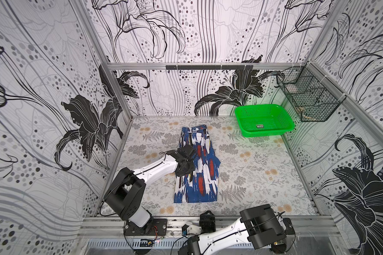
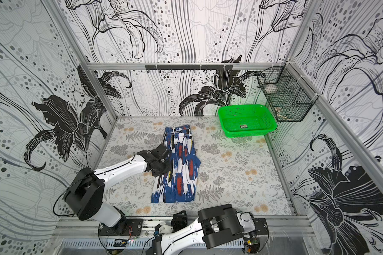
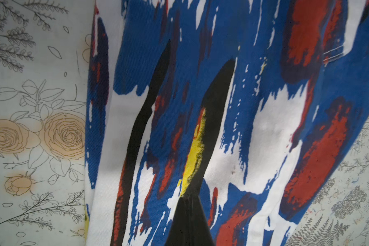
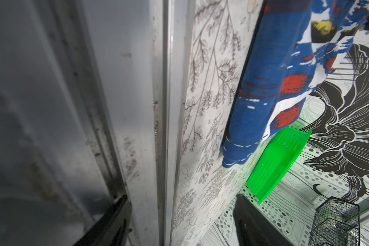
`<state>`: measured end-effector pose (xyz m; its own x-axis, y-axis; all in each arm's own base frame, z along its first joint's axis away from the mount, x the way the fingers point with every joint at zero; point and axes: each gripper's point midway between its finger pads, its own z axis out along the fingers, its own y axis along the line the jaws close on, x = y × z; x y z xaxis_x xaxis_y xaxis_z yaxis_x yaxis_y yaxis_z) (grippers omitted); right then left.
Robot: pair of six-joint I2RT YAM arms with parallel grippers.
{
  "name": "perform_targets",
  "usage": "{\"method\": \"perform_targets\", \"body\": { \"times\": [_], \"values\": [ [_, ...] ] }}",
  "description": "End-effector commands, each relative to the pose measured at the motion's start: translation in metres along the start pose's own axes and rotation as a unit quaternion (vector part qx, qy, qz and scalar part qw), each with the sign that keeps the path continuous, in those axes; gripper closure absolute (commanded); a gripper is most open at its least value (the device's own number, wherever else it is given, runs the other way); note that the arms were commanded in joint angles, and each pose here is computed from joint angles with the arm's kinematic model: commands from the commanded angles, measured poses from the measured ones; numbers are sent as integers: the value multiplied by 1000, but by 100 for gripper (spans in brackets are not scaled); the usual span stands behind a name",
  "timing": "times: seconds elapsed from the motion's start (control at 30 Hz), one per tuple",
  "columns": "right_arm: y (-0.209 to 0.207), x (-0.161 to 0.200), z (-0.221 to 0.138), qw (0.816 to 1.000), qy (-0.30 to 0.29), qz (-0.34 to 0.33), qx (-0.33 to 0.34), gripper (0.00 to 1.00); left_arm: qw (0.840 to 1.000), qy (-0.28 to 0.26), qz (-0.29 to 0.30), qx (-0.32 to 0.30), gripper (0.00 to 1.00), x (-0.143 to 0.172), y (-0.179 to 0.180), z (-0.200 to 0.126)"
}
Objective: Roll up the long pants
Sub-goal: Roll the long pant at the center of the board.
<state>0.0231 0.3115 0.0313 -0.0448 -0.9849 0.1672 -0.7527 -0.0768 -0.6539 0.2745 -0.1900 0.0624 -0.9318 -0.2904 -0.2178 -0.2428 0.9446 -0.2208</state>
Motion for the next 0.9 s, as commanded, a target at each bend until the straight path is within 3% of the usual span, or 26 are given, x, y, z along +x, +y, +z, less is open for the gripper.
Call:
{"method": "perform_targets", "body": {
  "times": [0.0,0.2,0.63,0.87],
  "values": [
    [2,-30,47,999,-11,31,15,22,1000,0,2,9,100,4,0,-3],
    [-14,-40,60,998,-14,49,24,23,1000,-1,5,10,100,4,0,-6],
    [-56,-56,-18,991,-75,96,55,25,1000,-8,20,9,100,-12,-16,-18],
    [-68,-47,-18,988,-68,121,67,24,1000,-6,19,9,100,-14,-19,-18]
  ]
}}
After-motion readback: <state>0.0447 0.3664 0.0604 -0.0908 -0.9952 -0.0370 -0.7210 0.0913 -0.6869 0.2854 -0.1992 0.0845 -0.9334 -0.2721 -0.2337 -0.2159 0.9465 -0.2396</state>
